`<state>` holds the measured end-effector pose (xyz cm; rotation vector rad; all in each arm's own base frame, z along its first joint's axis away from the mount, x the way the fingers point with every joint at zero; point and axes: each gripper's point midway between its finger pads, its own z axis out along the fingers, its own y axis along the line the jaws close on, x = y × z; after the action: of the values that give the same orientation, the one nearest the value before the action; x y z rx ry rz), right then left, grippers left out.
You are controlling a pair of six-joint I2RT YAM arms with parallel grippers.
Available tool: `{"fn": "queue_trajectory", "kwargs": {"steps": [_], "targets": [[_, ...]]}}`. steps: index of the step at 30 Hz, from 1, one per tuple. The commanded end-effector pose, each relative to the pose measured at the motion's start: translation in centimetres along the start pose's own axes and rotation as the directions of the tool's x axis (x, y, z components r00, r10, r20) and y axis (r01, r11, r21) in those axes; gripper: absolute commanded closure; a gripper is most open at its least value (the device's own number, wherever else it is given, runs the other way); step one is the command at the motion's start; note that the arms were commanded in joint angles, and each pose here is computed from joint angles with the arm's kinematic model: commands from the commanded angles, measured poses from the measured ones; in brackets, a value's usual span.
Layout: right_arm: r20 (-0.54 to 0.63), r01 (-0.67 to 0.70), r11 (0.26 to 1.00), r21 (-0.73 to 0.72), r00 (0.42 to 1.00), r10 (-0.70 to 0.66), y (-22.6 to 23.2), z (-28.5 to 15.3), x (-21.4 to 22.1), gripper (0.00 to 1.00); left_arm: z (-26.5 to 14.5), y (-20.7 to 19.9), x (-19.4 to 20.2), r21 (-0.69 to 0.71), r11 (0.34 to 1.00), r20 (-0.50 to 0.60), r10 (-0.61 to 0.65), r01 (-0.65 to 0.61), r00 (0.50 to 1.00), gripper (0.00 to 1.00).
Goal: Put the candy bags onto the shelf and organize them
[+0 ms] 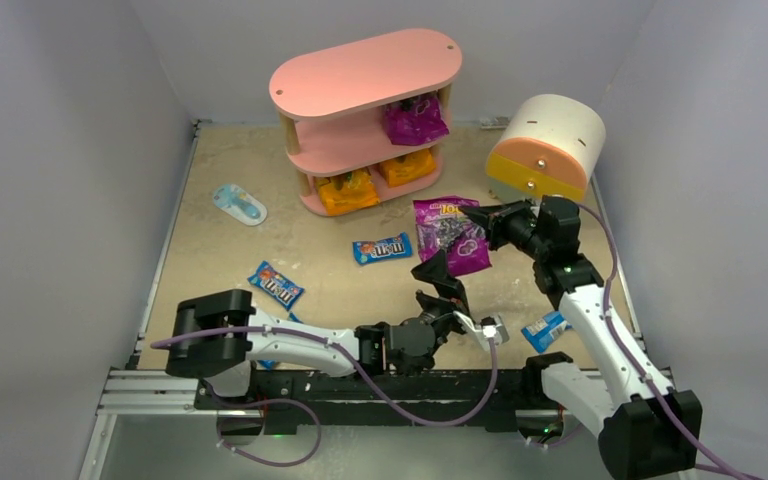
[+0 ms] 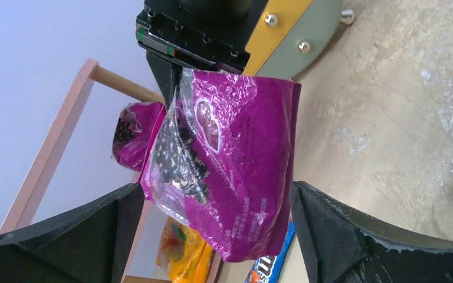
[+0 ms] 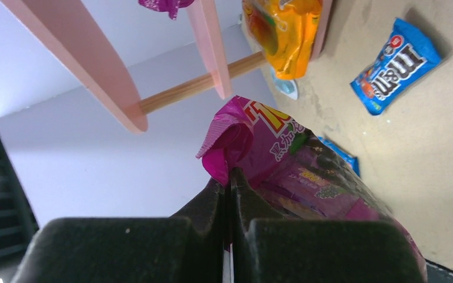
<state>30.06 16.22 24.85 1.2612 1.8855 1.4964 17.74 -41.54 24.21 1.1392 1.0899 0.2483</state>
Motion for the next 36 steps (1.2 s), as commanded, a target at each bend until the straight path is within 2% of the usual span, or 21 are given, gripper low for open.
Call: {"fn": "queue_trajectory", "kwargs": {"steps": [1,5,9,16,21,23,26,27,29,30,31,36], "targets": [[-0.082,-0.074,0.982,-0.174,0.995,0.060,4.4,-1.7,1.9,1.00,0.2,0.6,-0.6,-0.060,0.998,0.025,-0.028,0.029,0.999,0.01],[-0.091,-0.064,0.977,-0.204,0.995,0.046,6.0,-2.6,2.5,1.00,0.8,-0.4,-0.7,-0.073,0.997,0.025,-0.008,0.010,1.000,0.01],[-0.093,-0.037,0.976,-0.214,0.996,0.018,6.8,-3.3,3.0,1.00,0.9,0.1,0.0,-0.151,0.988,0.000,0.009,-0.009,1.000,0.01],[-0.098,-0.052,0.987,-0.153,0.994,0.037,3.3,-4.1,3.4,1.00,-0.4,4.5,-0.1,-0.367,0.929,0.020,-0.035,0.040,0.999,0.10],[-0.107,-0.058,0.992,-0.114,0.993,0.046,1.3,-3.9,3.4,1.00,-0.4,5.2,-0.4,-0.467,0.884,0.010,0.017,-0.011,1.000,0.14],[-0.109,-0.055,0.994,-0.098,0.993,0.044,0.8,-3.7,3.4,1.00,0.0,5.1,-0.2,-0.471,0.882,-0.008,0.019,-0.020,1.000,0.21],[-0.129,-0.052,0.996,-0.079,0.991,0.042,0.1,-3.4,3.6,1.00,-0.2,5.6,0.0,-0.472,0.881,0.004,-0.006,0.007,1.000,0.38],[-0.134,-0.052,0.996,-0.073,0.990,0.042,0.0,-3.3,3.6,1.00,-0.4,5.9,-0.1,-0.475,0.880,0.011,-0.016,0.020,1.000,0.47],[-0.135,-0.051,0.996,-0.074,0.990,0.040,-0.2,-3.3,3.6,1.00,-0.5,6.5,-0.1,-0.478,0.878,0.023,-0.033,0.040,0.999,0.71],[-0.134,-0.050,0.996,-0.076,0.990,0.040,-0.2,-3.4,3.6,1.00,-0.7,6.8,0.0,-0.481,0.875,0.030,-0.046,0.054,0.999,0.88],[-0.132,-0.051,0.996,-0.076,0.990,0.040,-0.3,-3.4,3.6,1.00,-0.8,7.1,0.0,-0.484,0.872,0.037,-0.058,0.069,0.998,1.00],[-0.125,-0.048,0.998,-0.048,0.991,0.041,-1.6,-2.9,3.3,1.00,-1.2,7.5,0.2,-0.479,0.874,0.038,-0.064,0.074,0.997,1.00]]}}
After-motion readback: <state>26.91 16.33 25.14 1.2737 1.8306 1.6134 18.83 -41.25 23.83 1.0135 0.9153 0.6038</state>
